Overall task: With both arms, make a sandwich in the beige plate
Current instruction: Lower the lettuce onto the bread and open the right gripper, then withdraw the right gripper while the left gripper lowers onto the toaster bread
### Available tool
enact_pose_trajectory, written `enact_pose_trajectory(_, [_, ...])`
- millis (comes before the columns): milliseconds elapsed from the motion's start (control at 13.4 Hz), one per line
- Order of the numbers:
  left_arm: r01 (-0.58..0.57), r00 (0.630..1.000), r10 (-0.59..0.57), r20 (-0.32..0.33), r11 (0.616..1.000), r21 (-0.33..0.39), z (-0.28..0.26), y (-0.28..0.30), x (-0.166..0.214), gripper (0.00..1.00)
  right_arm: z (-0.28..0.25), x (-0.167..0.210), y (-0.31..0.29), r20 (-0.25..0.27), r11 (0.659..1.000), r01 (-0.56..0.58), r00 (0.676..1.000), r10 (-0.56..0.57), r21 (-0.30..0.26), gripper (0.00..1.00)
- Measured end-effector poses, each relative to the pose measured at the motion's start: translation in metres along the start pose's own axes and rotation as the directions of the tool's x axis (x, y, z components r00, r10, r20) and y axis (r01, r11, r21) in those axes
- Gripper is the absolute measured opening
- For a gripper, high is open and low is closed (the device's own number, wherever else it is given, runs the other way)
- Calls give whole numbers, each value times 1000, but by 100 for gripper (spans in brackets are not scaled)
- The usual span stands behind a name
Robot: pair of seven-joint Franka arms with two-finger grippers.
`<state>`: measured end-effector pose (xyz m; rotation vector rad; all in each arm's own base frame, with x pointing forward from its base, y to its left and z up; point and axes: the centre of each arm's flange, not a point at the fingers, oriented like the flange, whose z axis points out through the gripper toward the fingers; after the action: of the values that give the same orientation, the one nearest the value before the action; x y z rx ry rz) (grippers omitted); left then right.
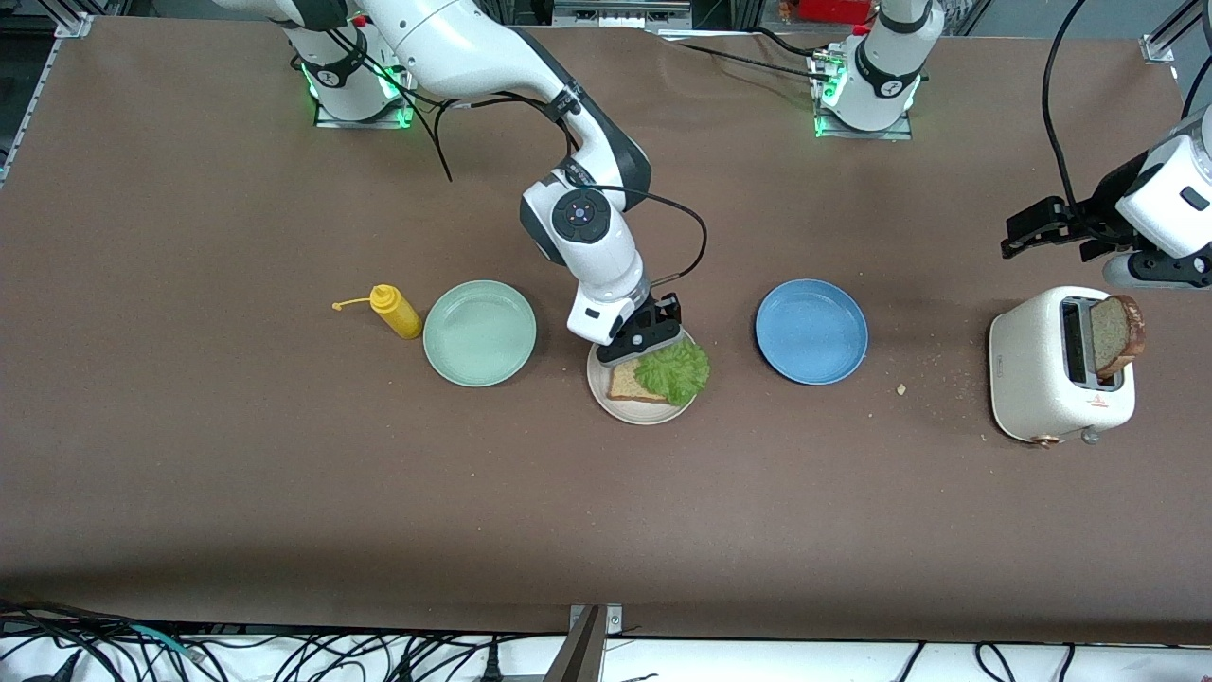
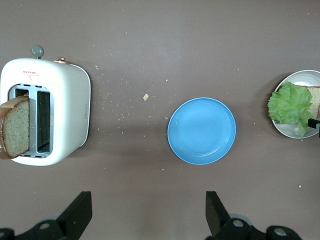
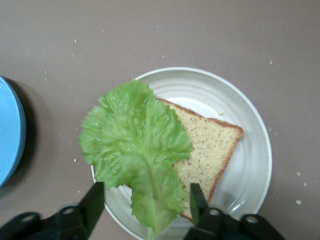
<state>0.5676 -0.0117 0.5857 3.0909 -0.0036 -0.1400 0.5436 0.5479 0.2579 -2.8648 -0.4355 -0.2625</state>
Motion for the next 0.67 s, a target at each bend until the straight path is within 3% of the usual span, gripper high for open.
enact_pose_trajectory(149, [0, 1000, 0, 0, 1000, 0, 0, 0, 0, 100, -22, 10, 14, 33, 999, -6, 999, 7, -45, 100])
enact_pose_trajectory(448, [1, 1000, -1, -3, 1000, 3, 0, 0, 1, 100, -111, 35, 63, 121, 986, -56, 990, 75, -156, 100])
enact_pose_trajectory(672, [4, 1000, -3, -14, 998, 66, 5, -8, 5, 100, -191, 45, 114, 156, 959, -95, 978, 140, -267, 100])
